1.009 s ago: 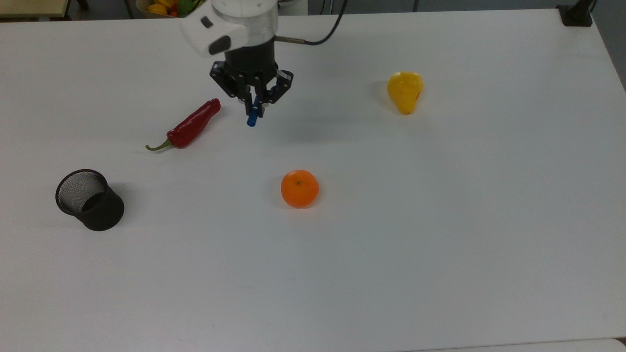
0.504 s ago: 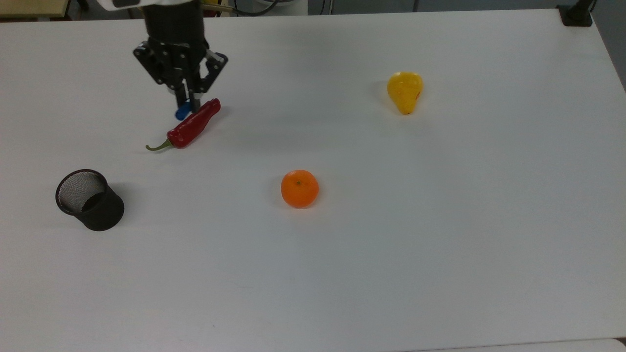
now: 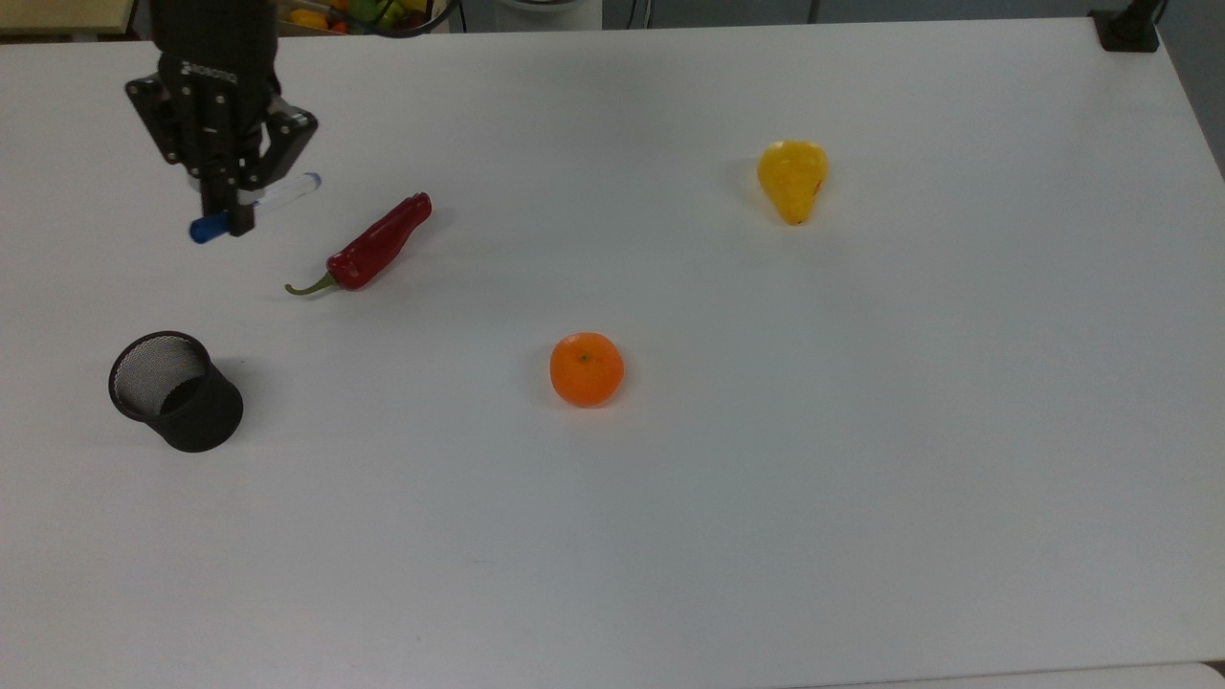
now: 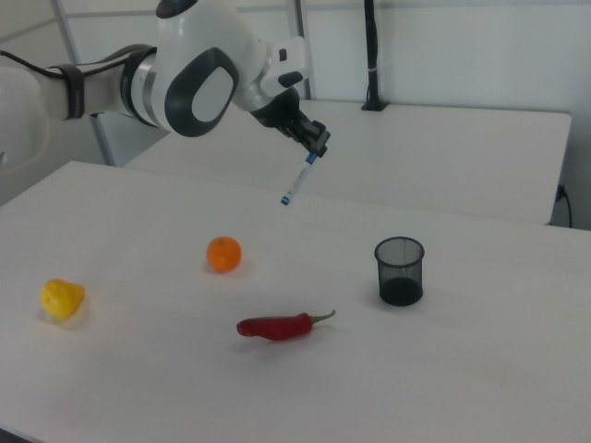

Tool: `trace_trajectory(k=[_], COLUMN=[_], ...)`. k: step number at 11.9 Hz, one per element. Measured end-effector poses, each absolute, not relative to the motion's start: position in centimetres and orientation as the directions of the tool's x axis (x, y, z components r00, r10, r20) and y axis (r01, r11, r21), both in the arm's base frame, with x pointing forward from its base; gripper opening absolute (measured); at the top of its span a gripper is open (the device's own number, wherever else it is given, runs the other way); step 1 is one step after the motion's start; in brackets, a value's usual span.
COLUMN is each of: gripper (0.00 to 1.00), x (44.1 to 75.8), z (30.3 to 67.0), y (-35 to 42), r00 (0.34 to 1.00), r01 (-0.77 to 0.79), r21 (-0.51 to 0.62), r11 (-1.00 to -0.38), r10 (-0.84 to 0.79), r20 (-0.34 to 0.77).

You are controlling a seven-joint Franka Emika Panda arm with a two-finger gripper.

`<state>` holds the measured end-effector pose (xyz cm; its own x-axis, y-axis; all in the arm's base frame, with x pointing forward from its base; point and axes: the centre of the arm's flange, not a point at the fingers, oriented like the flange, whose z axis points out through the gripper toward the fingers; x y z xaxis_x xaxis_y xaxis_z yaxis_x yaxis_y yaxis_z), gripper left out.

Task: Place marker
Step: 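Carry the held marker over the black mesh pen cup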

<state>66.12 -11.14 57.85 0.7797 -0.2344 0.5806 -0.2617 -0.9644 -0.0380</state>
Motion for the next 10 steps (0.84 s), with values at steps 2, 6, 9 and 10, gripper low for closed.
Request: trace_trajectory(k=[2, 6, 9, 10], gripper=[0.17, 0.17, 0.17, 0.17], x=[66.7, 67.9, 68.6, 68.8], z=[57.4, 54.4, 51.4, 50.7], y=[-12.7, -16.7, -18.7, -19.0], r00=[0.734, 0.634, 0.611, 0.605], r01=[-0.281, -0.329, -0.353, -0.357], r21=[-0.037, -0.025, -0.010, -0.007], r11=[-0.959, -0.944, -0.935, -0.934], r10=[-0.240, -0.240, -0.239, -0.237], r20=[0.636, 0.735, 0.755, 0.760])
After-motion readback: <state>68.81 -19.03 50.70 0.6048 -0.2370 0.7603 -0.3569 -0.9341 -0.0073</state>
